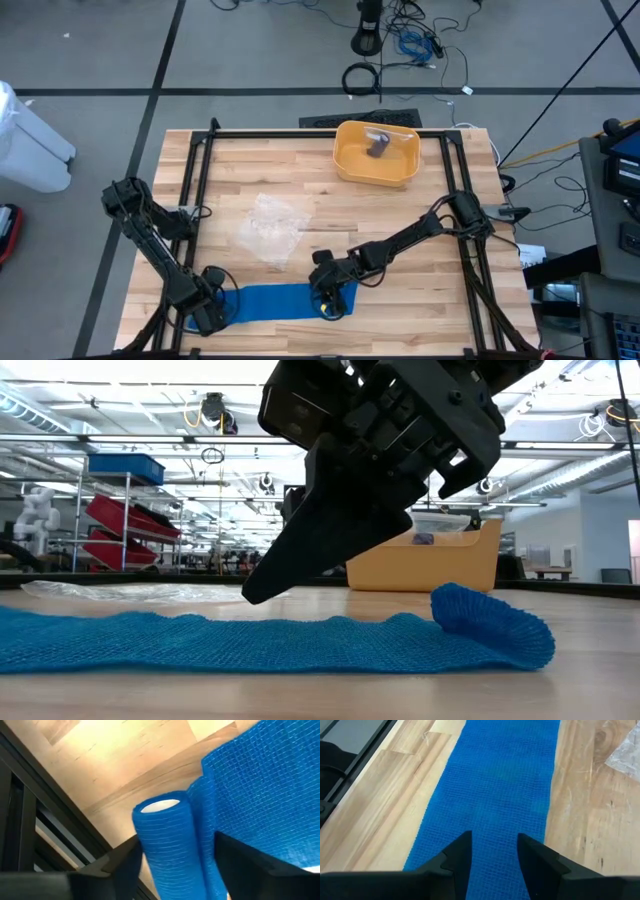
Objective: Roll bandage
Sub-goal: Roll the blue bandage
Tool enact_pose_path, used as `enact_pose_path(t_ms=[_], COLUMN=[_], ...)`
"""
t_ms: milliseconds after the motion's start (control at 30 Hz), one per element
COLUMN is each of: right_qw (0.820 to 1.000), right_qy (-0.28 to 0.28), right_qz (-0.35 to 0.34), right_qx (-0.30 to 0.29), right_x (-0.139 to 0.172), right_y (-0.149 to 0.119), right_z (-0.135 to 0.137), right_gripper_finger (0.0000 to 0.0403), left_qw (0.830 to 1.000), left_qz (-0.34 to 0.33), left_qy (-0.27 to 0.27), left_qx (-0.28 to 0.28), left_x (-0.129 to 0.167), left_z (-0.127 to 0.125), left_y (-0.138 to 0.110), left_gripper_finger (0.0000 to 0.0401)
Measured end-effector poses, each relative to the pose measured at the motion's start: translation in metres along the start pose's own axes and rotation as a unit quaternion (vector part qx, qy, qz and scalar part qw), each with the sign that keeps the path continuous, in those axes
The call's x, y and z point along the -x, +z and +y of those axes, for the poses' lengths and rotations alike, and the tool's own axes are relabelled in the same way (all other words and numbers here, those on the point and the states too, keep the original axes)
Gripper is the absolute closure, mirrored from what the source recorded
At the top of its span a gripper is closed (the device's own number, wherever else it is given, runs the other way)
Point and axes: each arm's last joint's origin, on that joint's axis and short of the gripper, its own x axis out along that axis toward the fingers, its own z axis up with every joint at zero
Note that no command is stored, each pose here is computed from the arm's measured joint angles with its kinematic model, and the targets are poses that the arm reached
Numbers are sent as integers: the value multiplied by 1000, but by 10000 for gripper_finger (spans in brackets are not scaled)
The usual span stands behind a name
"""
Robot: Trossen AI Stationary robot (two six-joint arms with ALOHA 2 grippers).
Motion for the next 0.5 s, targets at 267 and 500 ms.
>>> enact_pose_path(t_ms=[267,500], right_qw=[1000,999], right_qy=[0,-6], right_qz=[1,42], right_qx=[0,33], right_x=[0,5], right_y=[0,-5], right_z=[0,0], right_gripper_finger=[261,261], left_qw=[1000,996], left_qz=[-23,-56], left_qy=[-10,-21], left_qx=[-13,-64], left_x=[0,3], left_z=[0,-2], left_y=[1,1], left_gripper_finger=[312,352])
